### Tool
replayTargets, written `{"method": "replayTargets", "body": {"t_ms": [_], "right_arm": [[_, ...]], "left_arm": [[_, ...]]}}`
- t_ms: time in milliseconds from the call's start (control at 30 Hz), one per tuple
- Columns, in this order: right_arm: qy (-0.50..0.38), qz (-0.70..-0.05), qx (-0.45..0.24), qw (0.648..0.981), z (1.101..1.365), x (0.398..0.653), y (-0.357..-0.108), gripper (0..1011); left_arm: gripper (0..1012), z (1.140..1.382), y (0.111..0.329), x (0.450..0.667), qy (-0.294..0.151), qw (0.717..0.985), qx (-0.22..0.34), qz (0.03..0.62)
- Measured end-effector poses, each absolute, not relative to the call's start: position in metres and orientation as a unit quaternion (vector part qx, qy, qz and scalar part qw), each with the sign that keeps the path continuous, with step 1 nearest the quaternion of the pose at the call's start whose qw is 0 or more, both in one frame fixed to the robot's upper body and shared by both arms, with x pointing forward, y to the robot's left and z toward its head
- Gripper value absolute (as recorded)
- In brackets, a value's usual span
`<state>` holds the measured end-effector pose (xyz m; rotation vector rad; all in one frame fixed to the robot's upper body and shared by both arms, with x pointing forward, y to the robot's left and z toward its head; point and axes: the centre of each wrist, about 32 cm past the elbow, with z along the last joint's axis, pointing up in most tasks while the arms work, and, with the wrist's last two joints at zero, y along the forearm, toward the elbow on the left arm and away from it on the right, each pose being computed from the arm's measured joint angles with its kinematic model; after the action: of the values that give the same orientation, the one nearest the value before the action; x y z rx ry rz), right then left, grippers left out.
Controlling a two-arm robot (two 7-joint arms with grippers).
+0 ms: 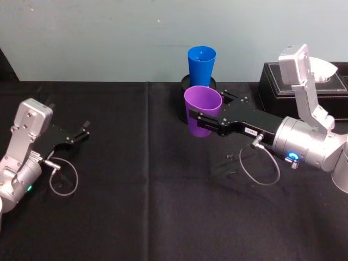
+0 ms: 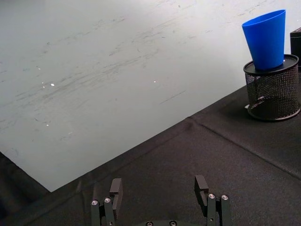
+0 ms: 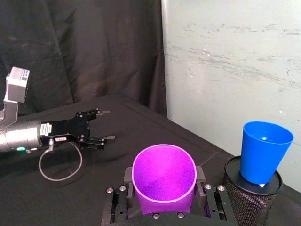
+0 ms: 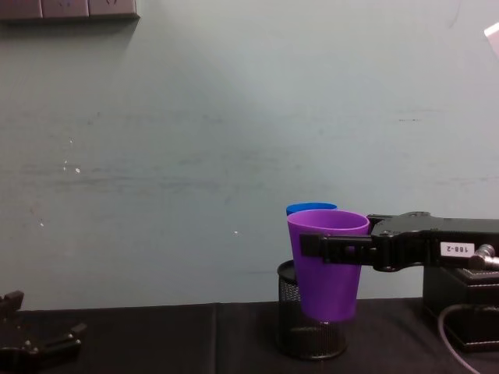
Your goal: Pick up one cup with a gripper and tap it against the other cup.
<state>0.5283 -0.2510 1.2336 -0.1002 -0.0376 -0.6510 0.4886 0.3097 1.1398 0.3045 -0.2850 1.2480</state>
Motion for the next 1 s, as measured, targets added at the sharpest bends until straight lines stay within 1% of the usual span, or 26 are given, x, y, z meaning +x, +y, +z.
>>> {"method": "replayTargets", "body": {"t_ms": [733,1000], "right_arm": [[-0.018,-0.320,-0.049,0.946,1.2336,0.5283,-0.2510,741],[-0.013,-0.329,-0.050,0.943,1.2306,0.5364,-0.2471,741]], "left_arm": [[1005,1.1398,0.3097,0.4886,-0.132,0.791,0.141,0.580],[1005,1.1398,0.3097,0.4886,-0.132,0.791,0.142,0.580]]}}
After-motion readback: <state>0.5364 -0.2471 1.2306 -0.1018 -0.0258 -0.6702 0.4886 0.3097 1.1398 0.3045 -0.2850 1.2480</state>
